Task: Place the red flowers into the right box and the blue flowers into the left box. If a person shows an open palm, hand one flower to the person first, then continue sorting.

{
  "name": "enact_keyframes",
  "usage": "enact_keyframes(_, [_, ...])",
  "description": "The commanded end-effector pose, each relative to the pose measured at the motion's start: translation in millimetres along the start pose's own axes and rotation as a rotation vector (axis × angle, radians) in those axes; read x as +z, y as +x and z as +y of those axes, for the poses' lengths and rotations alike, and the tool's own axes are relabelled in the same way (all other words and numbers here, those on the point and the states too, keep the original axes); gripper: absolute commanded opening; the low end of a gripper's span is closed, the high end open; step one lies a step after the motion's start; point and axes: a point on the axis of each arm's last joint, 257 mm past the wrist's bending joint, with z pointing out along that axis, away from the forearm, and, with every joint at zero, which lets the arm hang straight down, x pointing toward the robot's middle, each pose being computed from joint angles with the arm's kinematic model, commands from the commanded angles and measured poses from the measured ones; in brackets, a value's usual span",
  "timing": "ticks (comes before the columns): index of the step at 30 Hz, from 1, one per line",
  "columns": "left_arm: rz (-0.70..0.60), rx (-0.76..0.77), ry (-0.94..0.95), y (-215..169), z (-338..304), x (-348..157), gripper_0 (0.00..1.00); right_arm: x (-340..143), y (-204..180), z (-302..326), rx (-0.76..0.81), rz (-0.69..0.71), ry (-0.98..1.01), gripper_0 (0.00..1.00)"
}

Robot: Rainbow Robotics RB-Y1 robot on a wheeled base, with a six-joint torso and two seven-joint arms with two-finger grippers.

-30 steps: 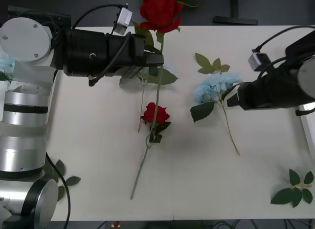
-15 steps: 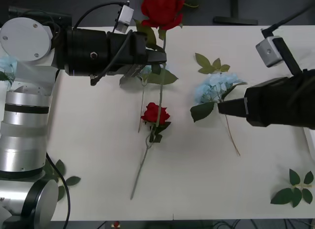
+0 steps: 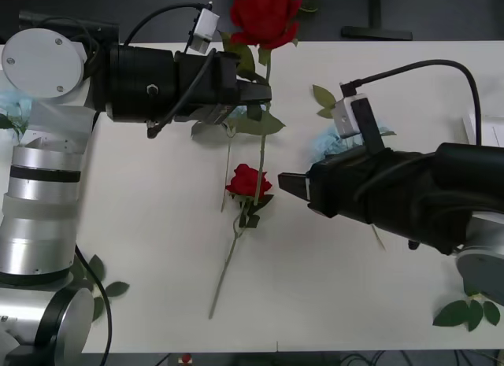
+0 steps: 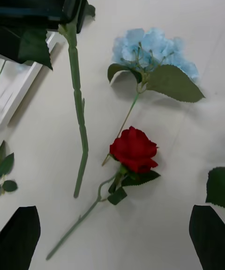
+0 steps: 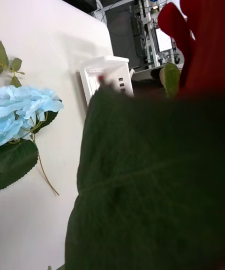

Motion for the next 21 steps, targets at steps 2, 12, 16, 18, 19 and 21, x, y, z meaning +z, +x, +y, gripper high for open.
enact_keyframes(2, [0.007,0.114,0.040,-9,-35,6,0.00,23,-24,4,-0.023,-0.072,0.002,0.92])
enact_keyframes(12, [0.018,0.129,0.055,-5,-40,9,0.00,69,-42,12,0.038,-0.136,-0.030,0.92])
enact_keyframes(16, [0.020,0.129,0.061,-4,-41,9,0.00,71,-46,12,0.048,-0.168,-0.011,0.93])
enact_keyframes(18, [0.022,0.131,0.060,-4,-41,9,0.00,71,-49,15,0.065,-0.185,-0.015,0.93])
enact_keyframes(19, [0.021,0.133,0.061,-4,-41,9,0.00,72,-48,16,0.079,-0.187,-0.019,0.92])
enact_keyframes(21, [0.024,0.134,0.063,-3,-42,10,0.00,71,-51,17,0.091,-0.196,-0.026,0.92])
